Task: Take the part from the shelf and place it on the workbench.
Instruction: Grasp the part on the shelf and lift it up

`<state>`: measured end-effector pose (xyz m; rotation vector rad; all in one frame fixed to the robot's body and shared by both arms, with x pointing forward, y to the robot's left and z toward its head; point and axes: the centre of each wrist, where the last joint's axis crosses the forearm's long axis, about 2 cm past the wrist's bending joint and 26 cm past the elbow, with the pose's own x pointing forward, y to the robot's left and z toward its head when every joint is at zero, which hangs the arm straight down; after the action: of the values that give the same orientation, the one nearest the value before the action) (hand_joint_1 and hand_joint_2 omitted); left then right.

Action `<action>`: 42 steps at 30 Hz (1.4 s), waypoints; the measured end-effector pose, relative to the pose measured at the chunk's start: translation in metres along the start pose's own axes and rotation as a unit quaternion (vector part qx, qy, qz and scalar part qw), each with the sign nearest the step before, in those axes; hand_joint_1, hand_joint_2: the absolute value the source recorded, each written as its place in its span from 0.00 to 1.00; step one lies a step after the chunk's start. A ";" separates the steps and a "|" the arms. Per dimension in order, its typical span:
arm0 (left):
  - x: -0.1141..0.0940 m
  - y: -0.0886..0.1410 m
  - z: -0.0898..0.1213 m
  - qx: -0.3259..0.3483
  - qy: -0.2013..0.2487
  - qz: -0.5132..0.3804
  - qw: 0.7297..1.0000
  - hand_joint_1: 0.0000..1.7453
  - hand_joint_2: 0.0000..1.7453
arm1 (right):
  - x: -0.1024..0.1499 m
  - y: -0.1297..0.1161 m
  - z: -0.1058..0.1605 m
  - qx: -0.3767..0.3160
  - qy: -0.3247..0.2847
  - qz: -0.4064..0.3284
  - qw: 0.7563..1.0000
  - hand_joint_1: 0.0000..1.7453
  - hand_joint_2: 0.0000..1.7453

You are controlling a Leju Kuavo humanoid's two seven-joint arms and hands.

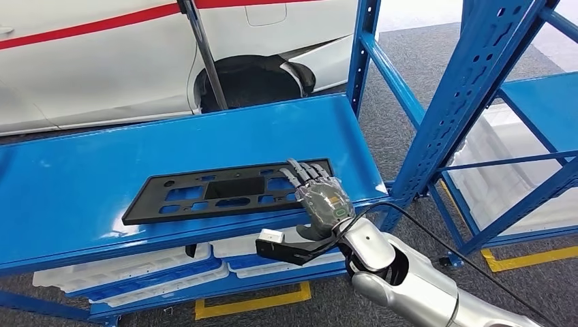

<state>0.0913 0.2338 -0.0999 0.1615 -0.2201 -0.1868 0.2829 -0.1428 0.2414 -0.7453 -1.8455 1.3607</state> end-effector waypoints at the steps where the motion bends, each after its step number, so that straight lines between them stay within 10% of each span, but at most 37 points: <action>1: 0.000 -0.001 0.000 -0.001 0.000 0.002 1.000 0.00 1.00 | 0.001 0.000 -0.001 -0.001 -0.004 -0.001 1.000 0.00 1.00; 14: -0.007 -0.011 0.003 -0.013 0.005 0.014 1.000 0.00 1.00 | 0.008 0.010 -0.011 0.016 -0.021 -0.006 1.000 0.00 1.00; 18: -0.006 -0.012 0.003 -0.011 0.007 0.010 1.000 0.00 0.00 | 0.009 0.011 -0.013 0.017 -0.020 -0.005 1.000 0.00 1.00; 42: -0.004 -0.015 0.004 -0.012 0.002 0.001 1.000 0.00 0.00 | 0.012 0.013 -0.017 0.020 -0.019 -0.006 1.000 0.00 1.00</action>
<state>0.0841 0.2193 -0.0994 0.1381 -0.2130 -0.1867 0.2897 -0.1202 0.2343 -0.6905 -1.8428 1.4087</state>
